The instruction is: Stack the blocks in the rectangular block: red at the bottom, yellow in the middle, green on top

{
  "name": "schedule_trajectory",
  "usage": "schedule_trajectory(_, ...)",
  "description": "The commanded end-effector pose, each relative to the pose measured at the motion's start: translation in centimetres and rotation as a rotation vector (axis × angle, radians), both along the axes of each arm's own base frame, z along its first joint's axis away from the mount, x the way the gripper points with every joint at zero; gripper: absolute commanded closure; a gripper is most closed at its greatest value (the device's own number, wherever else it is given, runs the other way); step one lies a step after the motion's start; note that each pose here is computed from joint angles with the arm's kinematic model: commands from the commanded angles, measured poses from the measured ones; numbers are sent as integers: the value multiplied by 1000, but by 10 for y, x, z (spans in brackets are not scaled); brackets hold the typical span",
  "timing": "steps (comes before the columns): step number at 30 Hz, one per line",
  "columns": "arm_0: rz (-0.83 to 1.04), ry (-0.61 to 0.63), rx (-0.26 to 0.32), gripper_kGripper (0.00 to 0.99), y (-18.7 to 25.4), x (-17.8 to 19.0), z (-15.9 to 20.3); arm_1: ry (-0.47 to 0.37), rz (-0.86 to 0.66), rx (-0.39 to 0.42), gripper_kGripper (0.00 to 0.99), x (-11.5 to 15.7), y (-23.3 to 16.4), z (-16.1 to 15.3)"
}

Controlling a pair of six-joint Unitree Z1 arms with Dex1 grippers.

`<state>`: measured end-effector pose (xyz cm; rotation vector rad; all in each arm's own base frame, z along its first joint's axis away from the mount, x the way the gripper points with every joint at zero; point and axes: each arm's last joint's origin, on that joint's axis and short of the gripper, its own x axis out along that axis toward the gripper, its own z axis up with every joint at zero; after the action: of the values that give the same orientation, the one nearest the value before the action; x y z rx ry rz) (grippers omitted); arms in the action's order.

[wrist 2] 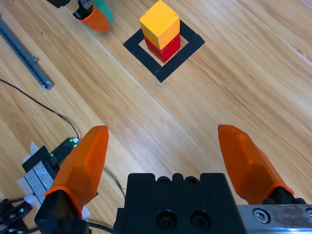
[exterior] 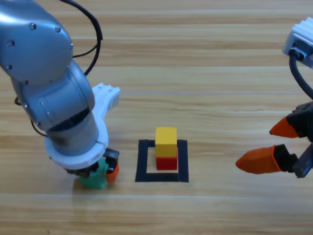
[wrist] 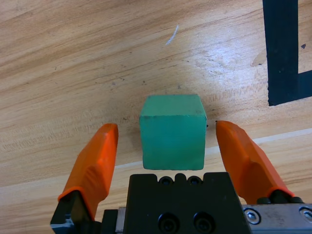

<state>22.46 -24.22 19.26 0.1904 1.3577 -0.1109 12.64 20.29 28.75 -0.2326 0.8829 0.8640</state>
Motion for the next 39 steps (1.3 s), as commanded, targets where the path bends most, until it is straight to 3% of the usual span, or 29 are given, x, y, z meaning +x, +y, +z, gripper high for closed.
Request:
schedule_trajectory(1,7,24,40,220,6,3,-20,1,-31,-40,0,9,0,-14)
schedule_trajectory(4,5,29,37,240,7,1,-27,0,-32,-42,0,8,0,-14)
schedule_trajectory(5,7,30,39,287,7,2,-28,0,-32,-42,0,8,0,-14)
schedule_trajectory(11,5,27,36,817,10,3,-27,-2,-35,-44,0,8,-1,-14)
schedule_trajectory(12,7,25,32,863,11,3,-26,-3,-35,-42,0,8,-1,-14)
schedule_trajectory(17,10,-11,-5,870,8,6,-12,-6,-38,-44,0,8,-1,-14)
schedule_trajectory(24,-89,-94,-136,872,-15,24,85,-7,-38,-43,0,9,-1,-14)
schedule_trajectory(28,-151,-88,-189,873,-29,34,122,-7,-38,-43,0,9,0,-14)
schedule_trajectory(33,-155,-29,-174,873,-56,45,128,-8,-38,-42,0,8,-1,-14)
schedule_trajectory(39,-78,46,-118,872,-99,47,109,-10,-36,-41,0,8,-2,-14)
